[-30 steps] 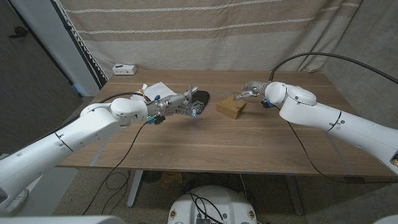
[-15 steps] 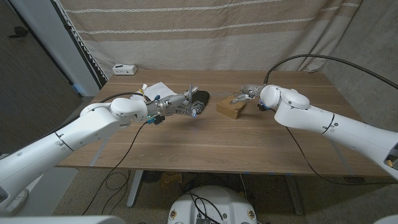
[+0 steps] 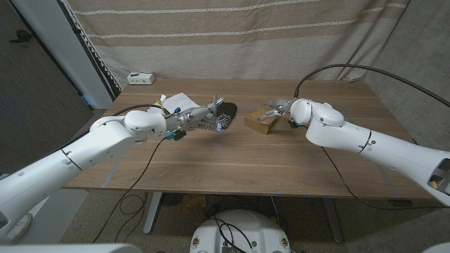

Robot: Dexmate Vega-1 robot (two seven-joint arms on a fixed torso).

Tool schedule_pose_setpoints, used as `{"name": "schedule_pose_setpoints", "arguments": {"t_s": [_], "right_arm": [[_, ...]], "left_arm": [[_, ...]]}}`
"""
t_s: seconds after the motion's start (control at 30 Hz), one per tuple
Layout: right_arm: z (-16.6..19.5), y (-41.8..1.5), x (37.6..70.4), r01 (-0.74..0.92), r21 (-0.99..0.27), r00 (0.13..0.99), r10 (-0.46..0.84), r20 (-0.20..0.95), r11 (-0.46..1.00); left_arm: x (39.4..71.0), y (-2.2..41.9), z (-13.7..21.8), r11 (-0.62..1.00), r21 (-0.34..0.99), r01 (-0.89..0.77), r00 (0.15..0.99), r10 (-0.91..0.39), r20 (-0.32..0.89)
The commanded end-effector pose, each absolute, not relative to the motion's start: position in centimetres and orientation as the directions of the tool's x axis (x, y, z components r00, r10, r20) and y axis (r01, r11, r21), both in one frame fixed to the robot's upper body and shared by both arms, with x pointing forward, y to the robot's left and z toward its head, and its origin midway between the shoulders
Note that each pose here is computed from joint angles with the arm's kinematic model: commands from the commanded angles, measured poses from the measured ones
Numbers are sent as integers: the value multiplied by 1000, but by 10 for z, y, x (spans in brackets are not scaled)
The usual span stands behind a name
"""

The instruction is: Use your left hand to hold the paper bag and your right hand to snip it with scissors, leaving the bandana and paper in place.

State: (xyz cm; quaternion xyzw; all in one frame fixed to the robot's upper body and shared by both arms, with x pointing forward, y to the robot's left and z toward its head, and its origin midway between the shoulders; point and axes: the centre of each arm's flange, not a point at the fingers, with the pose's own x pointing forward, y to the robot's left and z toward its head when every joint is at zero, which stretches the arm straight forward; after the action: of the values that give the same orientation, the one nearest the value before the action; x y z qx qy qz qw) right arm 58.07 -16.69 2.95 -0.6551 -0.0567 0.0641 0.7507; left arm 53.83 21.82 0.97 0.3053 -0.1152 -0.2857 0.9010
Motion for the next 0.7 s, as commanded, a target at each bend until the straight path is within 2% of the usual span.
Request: {"name": "schedule_pose_setpoints", "arguments": {"t_s": [0.03,0.7], "right_arm": [[25,-161,584,-11,-995,986,166,6,103],[11,-148,591,-56,-997,985,166,-47,52]], "left_arm": [[540,219,12,648,617,447,812,-584,25],[542,218,12,631,637,443,812,-584,14]]}}
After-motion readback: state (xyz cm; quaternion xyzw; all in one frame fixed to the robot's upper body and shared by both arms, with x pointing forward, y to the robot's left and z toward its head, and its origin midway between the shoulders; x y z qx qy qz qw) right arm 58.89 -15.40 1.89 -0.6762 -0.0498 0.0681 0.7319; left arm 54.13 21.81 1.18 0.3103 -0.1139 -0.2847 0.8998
